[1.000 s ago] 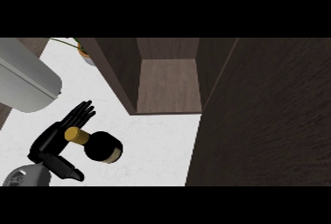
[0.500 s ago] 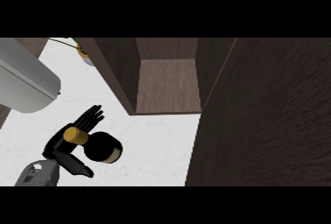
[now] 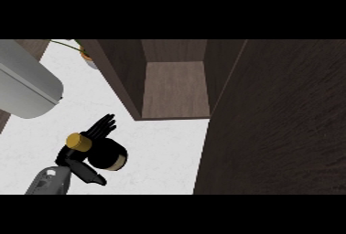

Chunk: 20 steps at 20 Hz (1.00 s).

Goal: Pick up the wine, place it into the cabinet and close the cabinet

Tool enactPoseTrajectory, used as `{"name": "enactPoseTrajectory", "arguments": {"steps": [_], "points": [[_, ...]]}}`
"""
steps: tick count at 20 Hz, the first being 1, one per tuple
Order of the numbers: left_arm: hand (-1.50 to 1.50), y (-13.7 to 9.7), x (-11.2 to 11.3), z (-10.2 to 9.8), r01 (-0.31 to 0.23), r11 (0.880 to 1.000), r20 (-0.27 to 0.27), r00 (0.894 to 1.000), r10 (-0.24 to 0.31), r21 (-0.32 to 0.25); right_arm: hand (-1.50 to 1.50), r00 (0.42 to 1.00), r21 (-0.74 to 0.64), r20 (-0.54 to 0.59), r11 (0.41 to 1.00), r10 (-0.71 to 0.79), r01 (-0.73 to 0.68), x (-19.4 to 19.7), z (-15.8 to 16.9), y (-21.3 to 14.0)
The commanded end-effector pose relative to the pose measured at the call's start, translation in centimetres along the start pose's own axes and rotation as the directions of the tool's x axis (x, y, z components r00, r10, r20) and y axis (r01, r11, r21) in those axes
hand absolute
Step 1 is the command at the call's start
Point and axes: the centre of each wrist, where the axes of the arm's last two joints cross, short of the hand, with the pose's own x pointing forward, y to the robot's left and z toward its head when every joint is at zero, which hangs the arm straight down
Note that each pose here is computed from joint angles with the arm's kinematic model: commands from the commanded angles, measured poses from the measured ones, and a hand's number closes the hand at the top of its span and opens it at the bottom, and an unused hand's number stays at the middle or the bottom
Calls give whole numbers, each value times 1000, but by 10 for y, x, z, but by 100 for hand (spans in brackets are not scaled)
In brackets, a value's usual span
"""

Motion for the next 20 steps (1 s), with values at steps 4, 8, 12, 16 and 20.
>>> {"name": "enactPoseTrajectory", "arguments": {"steps": [4, 8, 12, 16, 20], "points": [[-150, -10, -16, 4, -77, 996, 120, 989, 83, -54, -150, 998, -6, 60, 1000, -1, 2, 38, 39, -11], [150, -10, -13, -12, -134, 988, 119, 983, 142, -71, -150, 996, -18, 93, 1000, -17, 18, 27, 34, -9], [150, -10, -22, 2, -115, 992, 159, 980, 123, -59, -150, 996, -16, 86, 1000, 7, -5, 31, 32, -13], [150, -25, -24, -14, -52, 997, 207, 976, 64, -61, -150, 997, -15, 76, 1000, 19, -17, 11, 22, -3], [150, -29, -20, -15, -20, 1000, 244, 970, 19, -1, -150, 997, -32, 83, 999, -10, 13, 18, 30, -4]]}}
